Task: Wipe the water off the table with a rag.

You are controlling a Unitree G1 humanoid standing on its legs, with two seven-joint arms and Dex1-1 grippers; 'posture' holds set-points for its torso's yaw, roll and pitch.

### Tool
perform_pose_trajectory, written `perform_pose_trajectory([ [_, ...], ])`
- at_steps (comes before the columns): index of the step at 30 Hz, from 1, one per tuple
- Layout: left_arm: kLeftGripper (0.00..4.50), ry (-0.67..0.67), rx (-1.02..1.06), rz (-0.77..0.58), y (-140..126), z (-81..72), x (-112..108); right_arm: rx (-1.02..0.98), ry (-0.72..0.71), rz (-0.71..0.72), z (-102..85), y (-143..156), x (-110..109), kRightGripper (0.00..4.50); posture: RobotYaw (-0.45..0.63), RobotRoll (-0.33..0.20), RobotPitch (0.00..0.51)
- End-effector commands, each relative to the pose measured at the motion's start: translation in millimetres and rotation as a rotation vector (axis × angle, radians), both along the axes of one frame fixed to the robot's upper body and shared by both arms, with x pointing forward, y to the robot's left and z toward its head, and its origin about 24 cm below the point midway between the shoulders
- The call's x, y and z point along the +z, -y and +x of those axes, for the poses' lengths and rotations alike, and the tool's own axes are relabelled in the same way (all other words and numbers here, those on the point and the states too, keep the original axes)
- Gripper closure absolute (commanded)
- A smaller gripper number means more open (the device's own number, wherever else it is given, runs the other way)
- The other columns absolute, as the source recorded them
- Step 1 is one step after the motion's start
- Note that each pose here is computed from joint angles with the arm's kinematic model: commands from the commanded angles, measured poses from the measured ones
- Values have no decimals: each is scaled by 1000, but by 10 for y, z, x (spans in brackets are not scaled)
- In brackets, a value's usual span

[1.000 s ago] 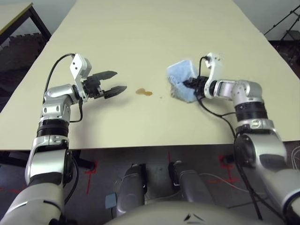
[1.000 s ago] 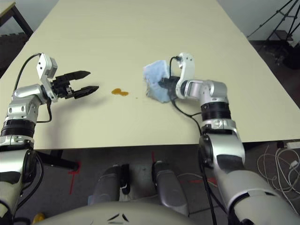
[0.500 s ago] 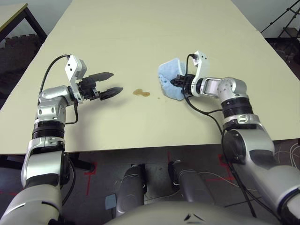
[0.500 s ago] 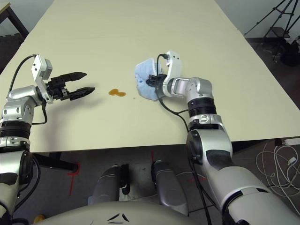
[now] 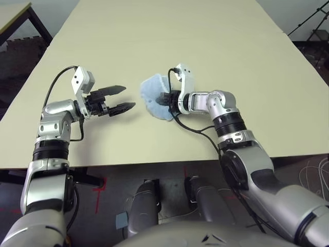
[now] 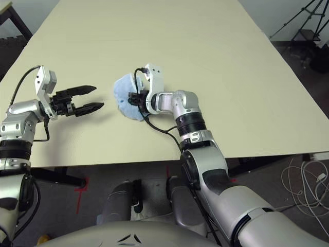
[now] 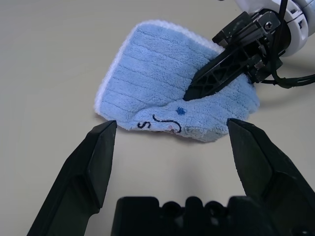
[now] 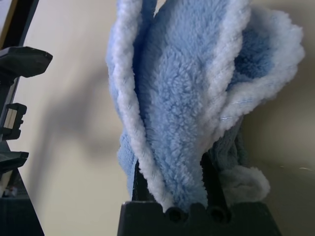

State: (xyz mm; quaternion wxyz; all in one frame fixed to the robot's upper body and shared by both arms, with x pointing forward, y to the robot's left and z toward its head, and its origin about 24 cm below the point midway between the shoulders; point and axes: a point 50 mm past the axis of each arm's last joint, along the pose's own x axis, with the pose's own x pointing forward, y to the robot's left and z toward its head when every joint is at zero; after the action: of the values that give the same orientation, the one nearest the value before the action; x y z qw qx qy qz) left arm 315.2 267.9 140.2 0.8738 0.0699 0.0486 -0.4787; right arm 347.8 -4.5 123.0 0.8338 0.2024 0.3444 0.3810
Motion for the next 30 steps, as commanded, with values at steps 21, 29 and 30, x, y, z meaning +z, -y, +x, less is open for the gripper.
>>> perform_pose_trajectory([
  [21,0,25,9,-3,28,59,27,-324,72,-84,443,992,72,4486,-163,0,147],
  [29,0,15,17,1,-57,49,43,-137,-20,-15,180,418,-3,4486,-166,0,152],
  [30,0,14,19,-1,-73,42,48,-112,-30,-11,133,329,-17,4486,-161,0,155],
])
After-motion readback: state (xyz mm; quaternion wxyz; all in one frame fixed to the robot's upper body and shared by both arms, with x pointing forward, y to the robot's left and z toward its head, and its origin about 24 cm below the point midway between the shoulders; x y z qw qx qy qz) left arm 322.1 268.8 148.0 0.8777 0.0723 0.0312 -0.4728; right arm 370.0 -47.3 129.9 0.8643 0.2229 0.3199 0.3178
